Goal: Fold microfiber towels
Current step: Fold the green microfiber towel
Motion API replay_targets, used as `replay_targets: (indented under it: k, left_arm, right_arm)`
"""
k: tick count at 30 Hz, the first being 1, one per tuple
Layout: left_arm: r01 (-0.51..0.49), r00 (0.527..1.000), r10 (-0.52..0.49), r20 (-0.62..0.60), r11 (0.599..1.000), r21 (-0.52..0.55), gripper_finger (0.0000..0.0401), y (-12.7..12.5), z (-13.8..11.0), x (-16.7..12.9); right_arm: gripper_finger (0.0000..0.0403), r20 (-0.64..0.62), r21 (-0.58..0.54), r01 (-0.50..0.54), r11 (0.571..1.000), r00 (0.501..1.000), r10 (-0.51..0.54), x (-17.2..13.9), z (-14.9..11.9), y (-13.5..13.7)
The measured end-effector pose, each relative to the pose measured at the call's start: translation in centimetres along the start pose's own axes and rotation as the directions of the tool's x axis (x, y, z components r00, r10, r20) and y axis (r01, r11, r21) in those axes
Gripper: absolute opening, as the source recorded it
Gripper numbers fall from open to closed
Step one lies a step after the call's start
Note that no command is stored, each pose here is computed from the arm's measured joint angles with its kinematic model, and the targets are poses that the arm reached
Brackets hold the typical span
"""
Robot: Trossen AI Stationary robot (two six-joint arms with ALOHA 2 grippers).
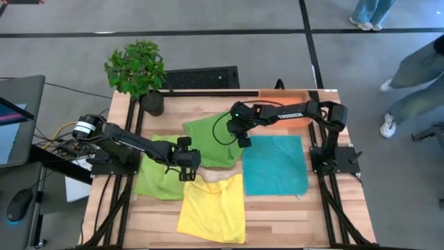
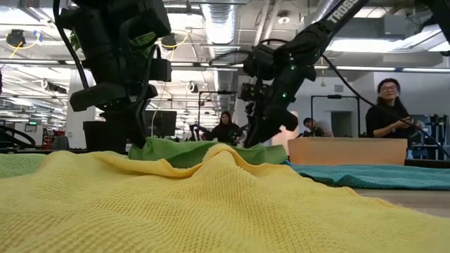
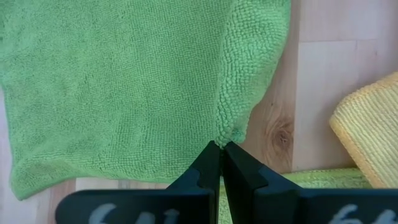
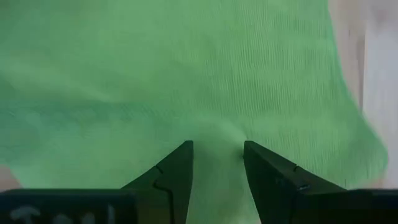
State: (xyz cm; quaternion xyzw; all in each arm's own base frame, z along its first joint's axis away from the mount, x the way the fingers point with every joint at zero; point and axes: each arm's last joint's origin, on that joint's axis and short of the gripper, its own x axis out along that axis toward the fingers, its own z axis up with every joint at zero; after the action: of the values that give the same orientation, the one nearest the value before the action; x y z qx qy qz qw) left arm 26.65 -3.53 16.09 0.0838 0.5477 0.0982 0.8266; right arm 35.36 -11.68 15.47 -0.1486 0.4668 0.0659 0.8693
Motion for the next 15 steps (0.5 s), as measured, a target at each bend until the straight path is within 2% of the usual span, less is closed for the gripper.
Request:
replay_targets:
  k: [8, 15]
  left_arm:
    - [0.0, 1.0, 0.0, 0.0, 1.0, 0.0, 0.0, 0.0, 0.0, 0.0]
    - [0.0, 1.0, 0.0, 0.0, 1.0, 0.0, 0.0, 0.0, 0.0, 0.0]
  right_arm:
    - [0.0163, -0.002, 0.001, -0.003, 1.0, 1.0, 0.003, -0.06, -0.02, 0.01]
    - [0.0141, -0.02, 0.009, -0.011, 1.0, 1.0, 0.011, -0.1, -0.31, -0.06]
